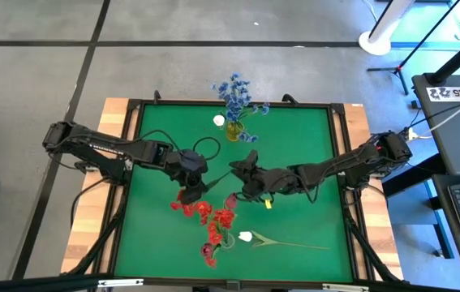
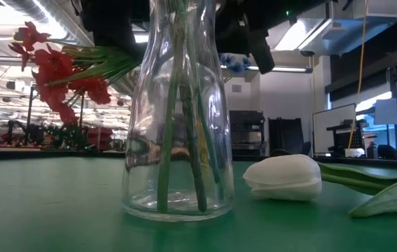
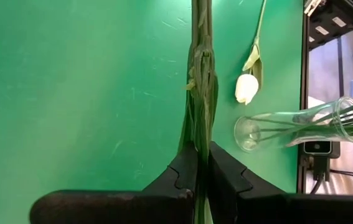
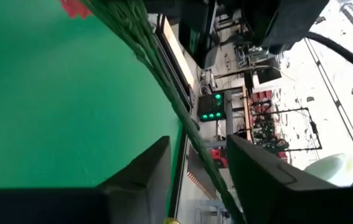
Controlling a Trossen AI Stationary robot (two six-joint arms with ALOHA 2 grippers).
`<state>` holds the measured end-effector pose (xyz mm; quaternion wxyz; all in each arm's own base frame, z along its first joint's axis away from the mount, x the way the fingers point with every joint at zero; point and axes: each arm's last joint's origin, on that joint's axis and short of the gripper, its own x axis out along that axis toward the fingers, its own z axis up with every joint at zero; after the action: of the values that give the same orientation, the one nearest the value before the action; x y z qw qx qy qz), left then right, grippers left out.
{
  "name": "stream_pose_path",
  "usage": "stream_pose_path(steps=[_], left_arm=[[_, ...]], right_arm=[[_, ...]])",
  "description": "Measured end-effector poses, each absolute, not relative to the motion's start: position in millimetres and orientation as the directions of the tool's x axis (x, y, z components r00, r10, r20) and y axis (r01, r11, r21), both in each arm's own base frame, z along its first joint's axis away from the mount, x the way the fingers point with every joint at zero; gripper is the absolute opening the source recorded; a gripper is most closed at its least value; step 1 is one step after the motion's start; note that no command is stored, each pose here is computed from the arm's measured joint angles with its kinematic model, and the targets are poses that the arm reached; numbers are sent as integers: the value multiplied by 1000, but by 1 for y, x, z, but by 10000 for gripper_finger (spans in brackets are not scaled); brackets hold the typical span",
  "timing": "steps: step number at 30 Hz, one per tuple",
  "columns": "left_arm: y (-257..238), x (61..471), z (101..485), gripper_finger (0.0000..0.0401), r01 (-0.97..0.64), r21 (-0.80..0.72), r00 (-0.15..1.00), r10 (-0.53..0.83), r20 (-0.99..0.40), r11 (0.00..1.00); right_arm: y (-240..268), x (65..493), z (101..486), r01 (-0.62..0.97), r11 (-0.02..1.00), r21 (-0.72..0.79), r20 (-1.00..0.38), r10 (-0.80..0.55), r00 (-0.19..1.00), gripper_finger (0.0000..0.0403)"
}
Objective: Sort flowers into vase by color
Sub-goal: Put the red flowers into the transparent vase
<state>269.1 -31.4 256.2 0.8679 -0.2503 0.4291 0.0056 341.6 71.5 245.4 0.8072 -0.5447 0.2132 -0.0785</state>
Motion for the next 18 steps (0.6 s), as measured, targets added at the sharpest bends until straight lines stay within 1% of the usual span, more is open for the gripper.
stream_pose_path(steps=[4, 9, 10, 12, 15, 18], left_arm=[[-31, 269, 256, 14, -224, -430, 631, -206, -748, 875], [-31, 269, 256, 14, -224, -430, 631, -206, -748, 875], [-31, 269, 256, 14, -225, -428, 631, -204, -748, 875], [-31, 269, 256, 14, -233, -419, 633, -190, -750, 878], [-31, 269, 256, 15, -238, -412, 636, -180, -751, 880], [-30, 268, 257, 27, -243, -397, 638, -162, -753, 885]], right_arm=[[71, 341, 245, -103, 394, -913, -259, -367, 894, 103], [72, 341, 244, -104, 407, -907, -267, -367, 891, 22], [72, 341, 244, -105, 408, -907, -269, -367, 891, 14], [72, 341, 244, -103, 410, -906, -268, -367, 891, 13], [71, 341, 244, -97, 412, -906, -265, -373, 889, 22], [71, 341, 244, -93, 409, -908, -265, -387, 883, 11]])
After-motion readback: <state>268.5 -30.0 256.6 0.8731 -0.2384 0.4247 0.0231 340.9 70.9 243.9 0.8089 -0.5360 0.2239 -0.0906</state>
